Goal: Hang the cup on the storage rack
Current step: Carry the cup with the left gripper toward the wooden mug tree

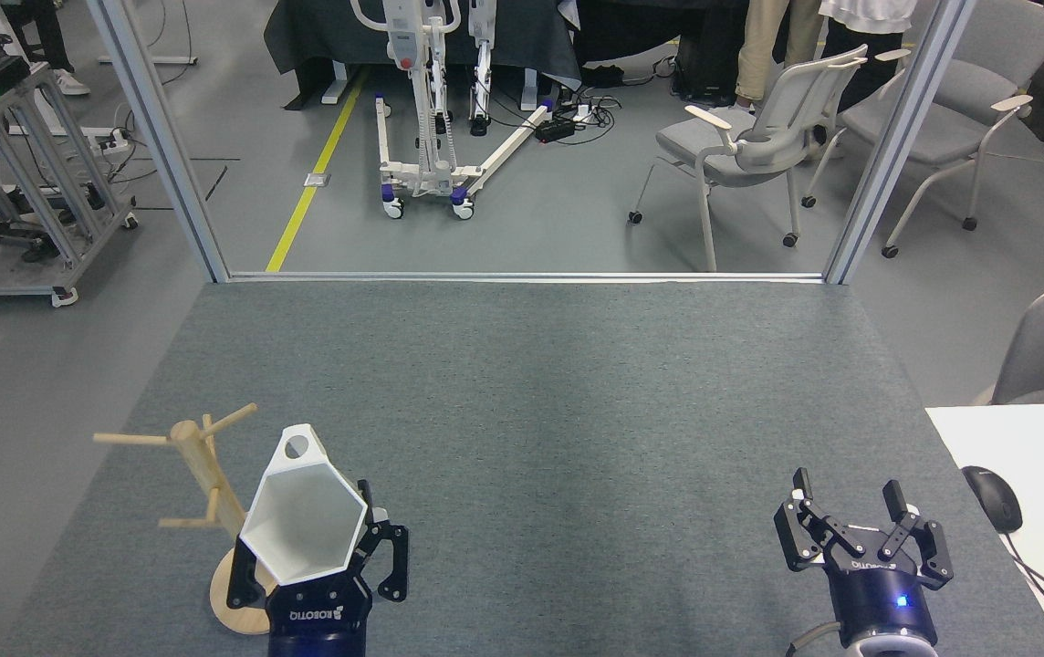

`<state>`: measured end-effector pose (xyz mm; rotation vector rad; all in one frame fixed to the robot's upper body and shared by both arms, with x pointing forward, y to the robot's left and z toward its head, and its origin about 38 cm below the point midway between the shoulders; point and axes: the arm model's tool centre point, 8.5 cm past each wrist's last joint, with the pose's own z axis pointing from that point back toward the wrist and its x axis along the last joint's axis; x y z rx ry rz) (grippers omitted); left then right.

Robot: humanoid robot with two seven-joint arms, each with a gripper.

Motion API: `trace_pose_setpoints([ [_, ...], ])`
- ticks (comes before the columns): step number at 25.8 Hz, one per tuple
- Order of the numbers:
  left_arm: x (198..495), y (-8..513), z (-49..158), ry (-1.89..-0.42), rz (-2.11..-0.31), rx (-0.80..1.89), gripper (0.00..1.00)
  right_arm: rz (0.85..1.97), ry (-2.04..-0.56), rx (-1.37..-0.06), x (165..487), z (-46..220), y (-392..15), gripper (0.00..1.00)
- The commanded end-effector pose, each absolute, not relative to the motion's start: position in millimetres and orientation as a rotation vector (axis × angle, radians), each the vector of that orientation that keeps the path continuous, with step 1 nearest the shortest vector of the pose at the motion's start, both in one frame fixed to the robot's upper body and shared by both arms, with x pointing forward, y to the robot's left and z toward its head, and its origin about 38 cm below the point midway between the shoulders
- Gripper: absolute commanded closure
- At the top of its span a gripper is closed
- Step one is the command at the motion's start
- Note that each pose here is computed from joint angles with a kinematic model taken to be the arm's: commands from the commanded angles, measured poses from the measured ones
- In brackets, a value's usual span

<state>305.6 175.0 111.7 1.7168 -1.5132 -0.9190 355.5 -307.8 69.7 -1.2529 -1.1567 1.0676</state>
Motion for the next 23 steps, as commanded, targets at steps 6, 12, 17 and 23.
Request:
trace_pose_setpoints([
  [6,308,173,112,-1.761,-1.083,1.580,0.97,1.078,-1.149,-1.257,354,69,-309,0.01],
  [12,312,189,108,-1.861,-1.194,1.496,1.00,1.081,-1.145,-1.255,353,67,-309,0.01],
  [17,311,195,104,-1.978,-1.309,1.347,1.00,1.085,-1.145,-1.257,353,67,-310,0.01],
  [23,306,194,104,-2.090,-1.399,1.201,1.00,1.084,-1.141,-1.259,353,67,-311,0.01],
])
